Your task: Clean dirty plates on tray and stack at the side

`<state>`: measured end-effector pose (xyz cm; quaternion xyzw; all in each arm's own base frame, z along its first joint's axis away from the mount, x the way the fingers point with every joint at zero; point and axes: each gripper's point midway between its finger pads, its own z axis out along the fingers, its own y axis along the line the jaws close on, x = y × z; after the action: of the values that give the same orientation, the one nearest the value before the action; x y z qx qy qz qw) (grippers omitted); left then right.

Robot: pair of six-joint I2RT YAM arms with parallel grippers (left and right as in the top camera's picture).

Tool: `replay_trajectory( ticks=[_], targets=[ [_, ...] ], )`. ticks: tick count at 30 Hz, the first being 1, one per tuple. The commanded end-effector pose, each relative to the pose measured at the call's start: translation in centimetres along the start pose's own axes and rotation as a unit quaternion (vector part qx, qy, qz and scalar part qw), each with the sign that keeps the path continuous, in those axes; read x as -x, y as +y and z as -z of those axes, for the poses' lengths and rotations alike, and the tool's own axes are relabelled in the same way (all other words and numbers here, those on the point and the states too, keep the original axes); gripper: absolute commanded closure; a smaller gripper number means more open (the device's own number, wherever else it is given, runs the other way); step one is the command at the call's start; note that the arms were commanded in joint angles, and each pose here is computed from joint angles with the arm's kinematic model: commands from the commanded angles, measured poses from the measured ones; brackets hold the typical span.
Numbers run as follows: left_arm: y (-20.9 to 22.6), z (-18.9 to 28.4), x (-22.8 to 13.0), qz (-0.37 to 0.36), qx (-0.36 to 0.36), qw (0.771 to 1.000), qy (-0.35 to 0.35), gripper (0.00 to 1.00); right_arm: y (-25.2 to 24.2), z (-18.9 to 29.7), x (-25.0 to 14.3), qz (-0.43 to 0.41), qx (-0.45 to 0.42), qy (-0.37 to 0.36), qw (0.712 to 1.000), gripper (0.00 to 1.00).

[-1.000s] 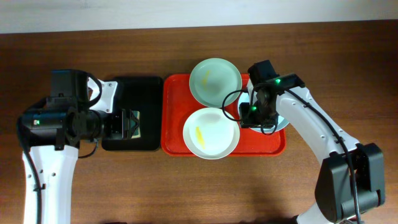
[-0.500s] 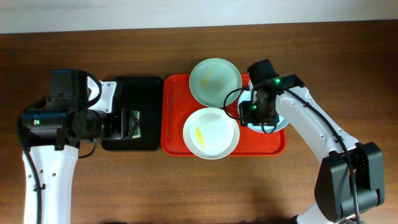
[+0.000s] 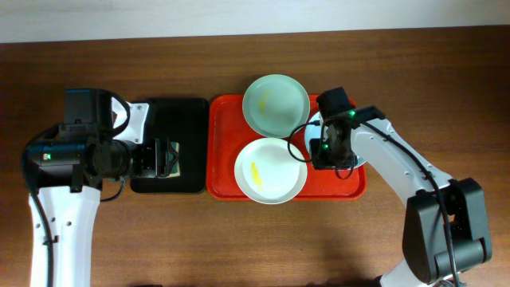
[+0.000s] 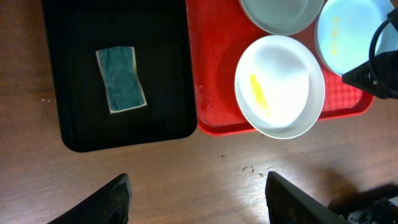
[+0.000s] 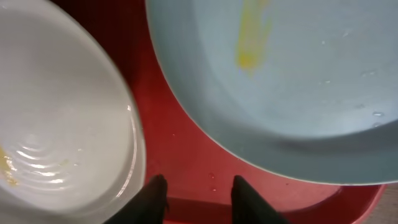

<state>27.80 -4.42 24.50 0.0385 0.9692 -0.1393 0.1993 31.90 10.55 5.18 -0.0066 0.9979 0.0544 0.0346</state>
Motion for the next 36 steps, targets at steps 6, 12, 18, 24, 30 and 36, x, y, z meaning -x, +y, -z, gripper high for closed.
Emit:
replay_trajectory(
  ticks=[6, 12, 18, 24, 30, 36],
  targets=[
    [0.1, 0.2, 0.5, -0.001, 0.004, 1.0, -0.008, 0.33, 0.1, -0.3, 1.0, 0.004, -0.004, -0.022, 1.0, 0.67],
    [0.3, -0.5, 1.1, 0.0, 0.004, 1.0, -0.006, 0.34, 1.5, -0.4, 0.4, 0.004, 0.036, -0.007, 0.999, 0.69],
    [0.9, -2.4, 1.1, 0.009, 0.003, 1.0, 0.026, 0.34, 1.8, -0.6, 0.4, 0.005, 0.046, -0.008, 0.999, 0.7],
    [1.9, -4.9, 1.4, 0.02, 0.007, 0.998, 0.057, 0.31, 2.1, -1.0, 0.2, 0.006, 0.057, -0.007, 0.998, 0.75],
    [2.3, -6.3, 1.2, 0.027, 0.006, 0.996, 0.08, 0.3, 2.3, -1.1, 0.3, 0.007, 0.063, -0.011, 0.998, 0.68],
    [2.3, -6.4, 1.3, 0.027, 0.006, 0.997, 0.079, 0.29, 2.5, -1.2, 0.2, 0.007, 0.071, -0.009, 0.997, 0.68]
  ],
)
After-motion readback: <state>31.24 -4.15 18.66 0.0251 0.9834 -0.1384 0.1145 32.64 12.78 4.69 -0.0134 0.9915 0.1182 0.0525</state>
